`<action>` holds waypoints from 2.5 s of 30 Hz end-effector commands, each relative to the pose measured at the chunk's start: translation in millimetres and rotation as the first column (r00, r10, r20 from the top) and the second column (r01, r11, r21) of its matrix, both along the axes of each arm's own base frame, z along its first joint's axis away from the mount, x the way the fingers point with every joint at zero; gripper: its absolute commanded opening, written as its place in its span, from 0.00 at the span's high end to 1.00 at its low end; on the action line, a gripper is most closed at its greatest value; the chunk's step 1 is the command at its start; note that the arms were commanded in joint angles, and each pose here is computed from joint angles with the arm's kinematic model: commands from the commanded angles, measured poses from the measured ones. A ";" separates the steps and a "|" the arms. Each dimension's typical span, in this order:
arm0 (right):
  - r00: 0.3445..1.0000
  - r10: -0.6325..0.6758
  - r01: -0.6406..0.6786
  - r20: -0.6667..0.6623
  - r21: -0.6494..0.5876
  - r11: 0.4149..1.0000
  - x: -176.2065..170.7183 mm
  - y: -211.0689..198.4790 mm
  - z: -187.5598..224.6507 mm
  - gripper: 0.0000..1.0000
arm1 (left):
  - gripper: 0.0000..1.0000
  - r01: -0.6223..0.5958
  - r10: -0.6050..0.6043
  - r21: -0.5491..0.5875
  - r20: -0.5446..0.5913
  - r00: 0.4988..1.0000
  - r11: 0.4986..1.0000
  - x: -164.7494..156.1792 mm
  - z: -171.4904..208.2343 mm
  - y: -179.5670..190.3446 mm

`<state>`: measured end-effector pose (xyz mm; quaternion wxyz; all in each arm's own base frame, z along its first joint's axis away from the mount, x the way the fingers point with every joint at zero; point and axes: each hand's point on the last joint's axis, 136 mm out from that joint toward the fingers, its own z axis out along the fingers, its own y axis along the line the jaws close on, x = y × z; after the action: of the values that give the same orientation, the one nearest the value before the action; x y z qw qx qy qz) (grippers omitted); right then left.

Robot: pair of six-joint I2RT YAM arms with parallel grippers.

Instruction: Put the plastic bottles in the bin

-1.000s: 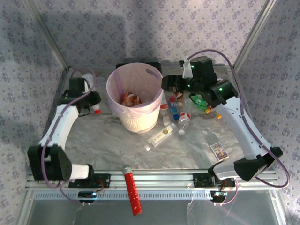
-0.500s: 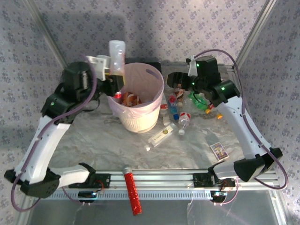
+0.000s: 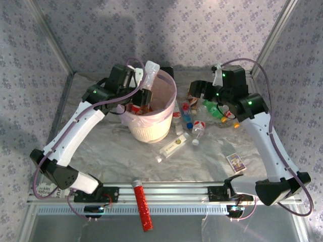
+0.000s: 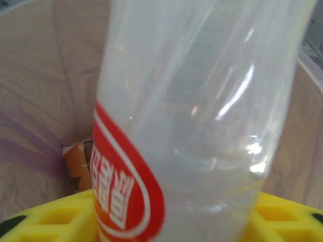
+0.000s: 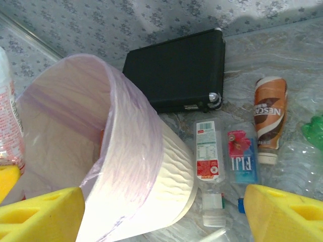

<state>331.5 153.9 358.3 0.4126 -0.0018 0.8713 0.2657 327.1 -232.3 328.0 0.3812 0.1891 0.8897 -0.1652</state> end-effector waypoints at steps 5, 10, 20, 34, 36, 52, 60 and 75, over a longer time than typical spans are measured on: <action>0.999 -0.020 0.020 -0.030 0.004 1.000 -4.0 -7.6 -8.2 0.16 | 0.28 -0.002 0.002 0.029 0.027 1.000 1.000 -7.7 6.3 9.8; 0.998 -0.040 0.040 -0.045 -0.011 0.999 -4.8 -12.4 -12.4 0.16 | 0.27 -0.048 0.045 0.044 0.067 0.997 0.998 -5.3 14.9 22.6; 0.954 -0.143 0.116 -0.263 -0.116 0.986 -30.6 -24.4 -83.6 0.17 | 0.27 -0.235 0.232 0.016 0.092 0.968 0.972 4.0 22.7 85.3; 0.800 -0.162 0.188 -0.579 -0.014 0.982 -77.9 44.5 -235.5 0.11 | 0.22 -0.329 0.328 -0.016 -0.024 0.944 0.944 34.6 -25.4 113.6; 0.789 -0.163 0.193 -0.592 -0.013 0.981 -74.3 47.3 -240.6 0.08 | 0.22 -0.331 0.330 -0.012 -0.031 0.943 0.944 36.2 -29.7 113.6; 0.696 -0.256 0.227 -0.671 -0.133 0.965 -73.6 46.5 -306.7 0.07 | 0.22 -0.344 0.343 0.005 -0.074 0.936 0.939 37.7 -54.2 121.9; 0.670 -0.280 0.220 -0.687 -0.176 0.959 -78.5 40.6 -327.8 0.10 | 0.22 -0.341 0.340 0.006 -0.079 0.937 0.940 38.0 -56.9 121.4; 0.723 -0.262 0.211 -0.640 -0.156 0.965 -75.9 24.4 -292.9 0.34 | 0.22 -0.341 0.340 0.005 -0.081 0.937 0.940 38.0 -58.7 121.6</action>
<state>257.1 188.5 51.2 0.0986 0.1955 0.9600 0.1745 365.9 -113.5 280.1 0.3800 0.0255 0.9178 -0.1120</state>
